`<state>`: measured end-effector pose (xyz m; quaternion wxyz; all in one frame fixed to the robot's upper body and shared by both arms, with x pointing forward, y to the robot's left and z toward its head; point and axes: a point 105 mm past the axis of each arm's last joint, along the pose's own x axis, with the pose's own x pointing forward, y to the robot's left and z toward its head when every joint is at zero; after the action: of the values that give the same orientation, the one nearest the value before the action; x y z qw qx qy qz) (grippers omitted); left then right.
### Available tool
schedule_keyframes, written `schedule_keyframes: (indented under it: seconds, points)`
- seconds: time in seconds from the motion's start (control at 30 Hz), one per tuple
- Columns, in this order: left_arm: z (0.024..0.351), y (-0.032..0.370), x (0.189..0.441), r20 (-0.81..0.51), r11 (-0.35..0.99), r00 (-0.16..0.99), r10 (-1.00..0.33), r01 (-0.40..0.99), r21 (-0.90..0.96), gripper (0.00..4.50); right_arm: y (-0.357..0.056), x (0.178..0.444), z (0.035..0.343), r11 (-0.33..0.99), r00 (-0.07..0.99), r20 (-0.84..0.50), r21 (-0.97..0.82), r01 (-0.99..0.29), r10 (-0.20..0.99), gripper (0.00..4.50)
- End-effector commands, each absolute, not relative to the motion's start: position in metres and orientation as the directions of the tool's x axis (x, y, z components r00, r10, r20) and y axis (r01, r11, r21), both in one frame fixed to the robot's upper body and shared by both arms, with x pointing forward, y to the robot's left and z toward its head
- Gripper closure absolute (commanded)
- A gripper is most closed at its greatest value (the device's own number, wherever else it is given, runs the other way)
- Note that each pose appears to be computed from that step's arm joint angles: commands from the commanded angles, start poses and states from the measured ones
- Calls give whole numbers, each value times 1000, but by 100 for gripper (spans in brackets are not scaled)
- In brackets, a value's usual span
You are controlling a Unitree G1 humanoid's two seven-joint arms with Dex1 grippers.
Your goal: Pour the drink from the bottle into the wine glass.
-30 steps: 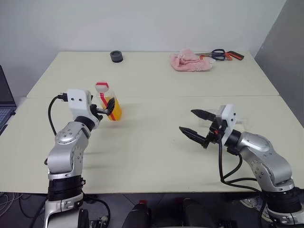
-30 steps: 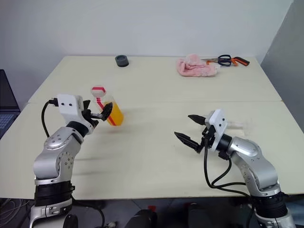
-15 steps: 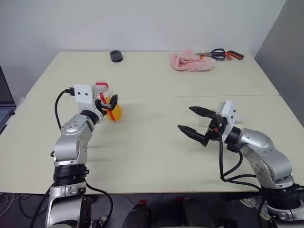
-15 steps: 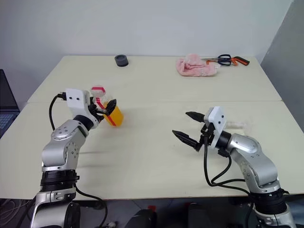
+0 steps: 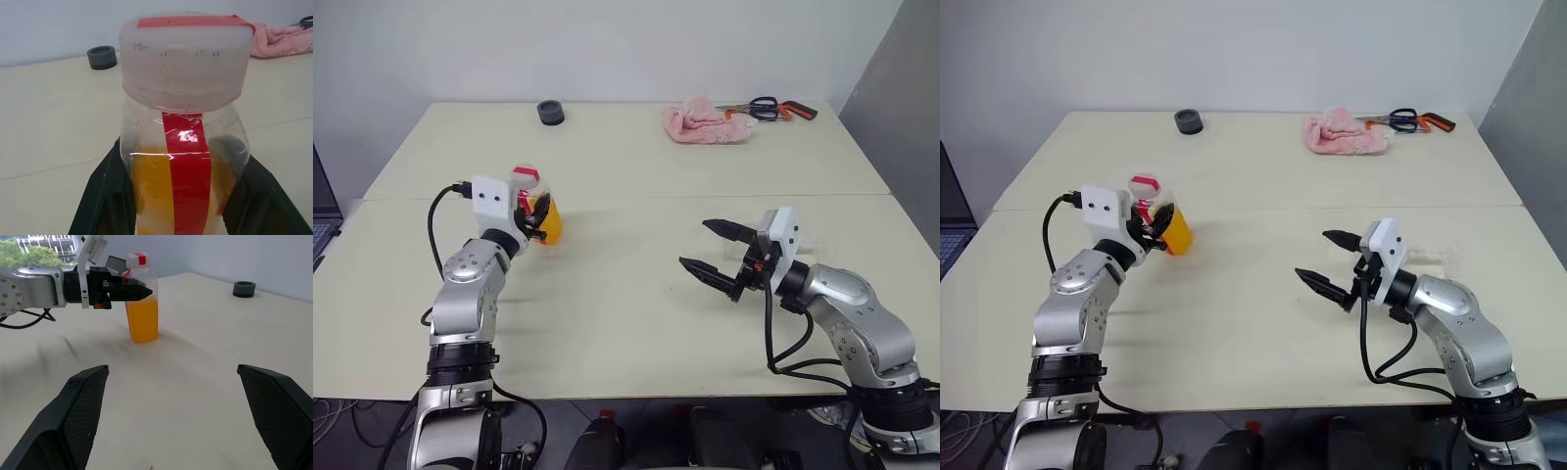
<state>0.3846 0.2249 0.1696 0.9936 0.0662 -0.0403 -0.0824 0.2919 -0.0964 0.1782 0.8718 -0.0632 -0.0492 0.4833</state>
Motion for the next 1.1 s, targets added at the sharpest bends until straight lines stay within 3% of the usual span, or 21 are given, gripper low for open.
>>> schedule_keyframes:
  seconds: [0.03, 0.3, 0.63, 0.83, 1.1]
  points:
    - [192, 217, 377, 156, 968, 963, -217, 192, 165, 276, -93, 289, 189, 505, 504, 61, -205, -839, 862, 0]
    - [201, 200, 370, 200, 951, 932, -302, 280, 128, 276, -91, 291, 196, 511, 504, 101, -278, -813, 858, 0]
    - [207, 157, 369, 183, 859, 840, -511, 492, 139, 276, -97, 292, 201, 537, 539, 60, -235, -810, 840, 0]
    - [206, 107, 360, 142, 676, 661, -737, 720, 155, 276, -92, 286, 222, 531, 529, 63, -178, -829, 846, 0]
    - [199, 67, 347, 71, 433, 427, -901, 886, 168, 276, -72, 277, 241, 463, 460, 59, -183, -867, 886, 0]
